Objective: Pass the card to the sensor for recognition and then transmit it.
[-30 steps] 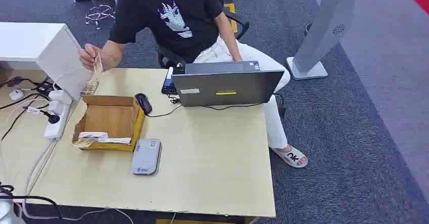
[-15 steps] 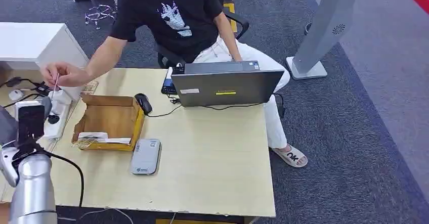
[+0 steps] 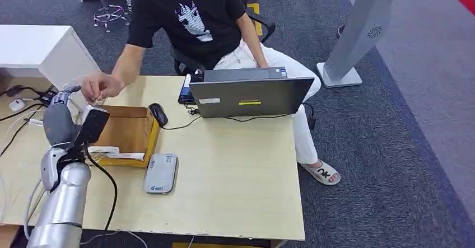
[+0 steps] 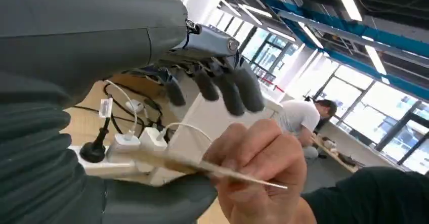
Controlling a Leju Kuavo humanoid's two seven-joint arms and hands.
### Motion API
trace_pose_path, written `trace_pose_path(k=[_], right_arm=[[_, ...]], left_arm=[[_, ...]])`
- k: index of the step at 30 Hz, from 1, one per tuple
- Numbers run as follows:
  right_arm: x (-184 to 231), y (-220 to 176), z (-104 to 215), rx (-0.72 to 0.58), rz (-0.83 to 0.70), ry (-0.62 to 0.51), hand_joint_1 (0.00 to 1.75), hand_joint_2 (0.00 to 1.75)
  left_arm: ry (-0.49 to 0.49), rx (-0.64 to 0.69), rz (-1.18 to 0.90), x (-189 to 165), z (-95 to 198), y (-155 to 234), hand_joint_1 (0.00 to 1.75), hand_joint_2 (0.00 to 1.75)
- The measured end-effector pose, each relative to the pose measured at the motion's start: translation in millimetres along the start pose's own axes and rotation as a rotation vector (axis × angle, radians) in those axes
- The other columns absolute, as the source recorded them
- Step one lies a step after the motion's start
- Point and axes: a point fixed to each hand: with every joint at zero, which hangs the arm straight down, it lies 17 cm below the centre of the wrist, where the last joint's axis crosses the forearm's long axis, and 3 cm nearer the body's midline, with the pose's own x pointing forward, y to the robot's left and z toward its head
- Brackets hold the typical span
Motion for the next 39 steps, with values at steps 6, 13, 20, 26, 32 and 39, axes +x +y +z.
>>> trace_pose_path(k=[6,13,20,26,32,39], right_arm=[[1,0,0,-0.001,0.02,-0.008,0.0,1.75],[2,0,0,-0.002,0.031,-0.012,0.0,1.75],[2,0,0,-0.003,0.039,-0.014,0.0,1.75],[2,1,0,0.003,0.044,-0.017,0.0,1.75],[3,3,1,0.01,0.043,-0.023,0.0,1.75],[1,2,0,0.009,0.015,-0.013,0.0,1.75]], left_arm=[[-0.01,-0.03,0.011,7,6,-12,1.75,1.75],[-0.018,-0.047,0.026,10,11,-18,1.75,1.75],[-0.047,-0.108,0.048,19,22,-34,1.75,1.75],[-0.138,-0.219,0.055,60,40,-64,1.75,1.75],[-0.249,-0.385,0.03,109,65,-99,1.75,1.75],[-0.343,-0.518,-0.092,143,88,-124,1.75,1.75]])
